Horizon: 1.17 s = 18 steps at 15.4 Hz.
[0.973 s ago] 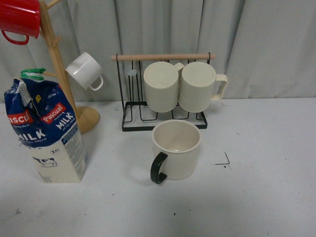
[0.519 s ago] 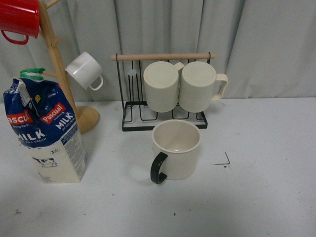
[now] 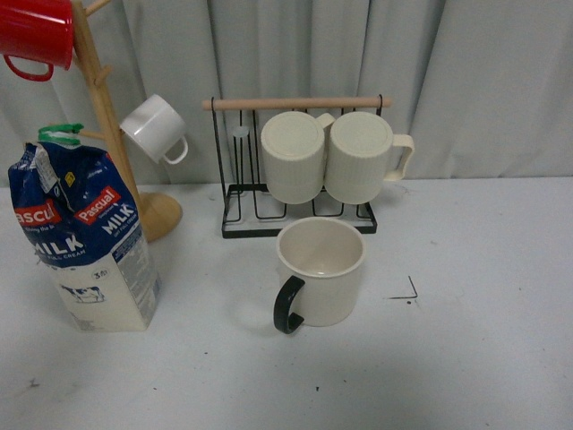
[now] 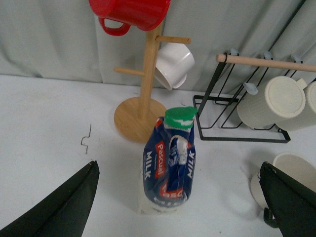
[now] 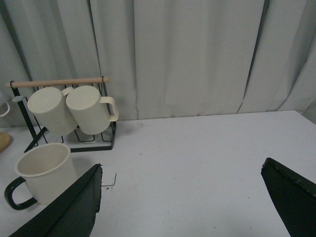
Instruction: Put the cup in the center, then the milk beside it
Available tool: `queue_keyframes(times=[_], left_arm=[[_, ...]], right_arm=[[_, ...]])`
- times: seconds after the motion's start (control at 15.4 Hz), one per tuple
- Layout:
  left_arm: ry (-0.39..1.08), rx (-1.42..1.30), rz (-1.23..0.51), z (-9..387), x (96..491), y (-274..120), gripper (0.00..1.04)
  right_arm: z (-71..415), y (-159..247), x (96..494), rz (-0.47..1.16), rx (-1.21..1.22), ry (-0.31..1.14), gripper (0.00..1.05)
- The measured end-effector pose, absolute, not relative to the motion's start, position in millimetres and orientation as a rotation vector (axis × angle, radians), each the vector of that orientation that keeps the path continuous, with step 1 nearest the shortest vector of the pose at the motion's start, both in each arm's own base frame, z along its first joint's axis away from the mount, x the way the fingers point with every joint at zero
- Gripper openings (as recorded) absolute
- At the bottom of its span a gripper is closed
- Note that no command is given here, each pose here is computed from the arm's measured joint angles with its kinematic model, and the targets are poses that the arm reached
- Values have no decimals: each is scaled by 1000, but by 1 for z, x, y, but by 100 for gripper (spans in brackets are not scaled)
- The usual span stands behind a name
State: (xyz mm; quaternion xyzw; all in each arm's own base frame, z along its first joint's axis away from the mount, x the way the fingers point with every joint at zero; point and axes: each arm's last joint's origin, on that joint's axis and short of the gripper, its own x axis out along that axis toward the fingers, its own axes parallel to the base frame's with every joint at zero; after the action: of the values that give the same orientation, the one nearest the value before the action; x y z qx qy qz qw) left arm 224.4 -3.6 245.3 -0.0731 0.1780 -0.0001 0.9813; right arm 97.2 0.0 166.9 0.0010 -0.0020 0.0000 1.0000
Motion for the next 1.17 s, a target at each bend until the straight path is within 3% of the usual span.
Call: queue_keyframes(times=[0.32, 1.1, 1.17], left_arm=[[444, -119, -28, 214, 266, -9, 98], [468, -4, 40, 177, 327, -20, 98], [487, 3, 44, 170, 329, -23, 93]], right_arm=[[167, 0, 97, 0, 2, -4, 98], [167, 0, 97, 0, 2, -4, 98], [167, 0, 97, 0, 2, -4, 98]])
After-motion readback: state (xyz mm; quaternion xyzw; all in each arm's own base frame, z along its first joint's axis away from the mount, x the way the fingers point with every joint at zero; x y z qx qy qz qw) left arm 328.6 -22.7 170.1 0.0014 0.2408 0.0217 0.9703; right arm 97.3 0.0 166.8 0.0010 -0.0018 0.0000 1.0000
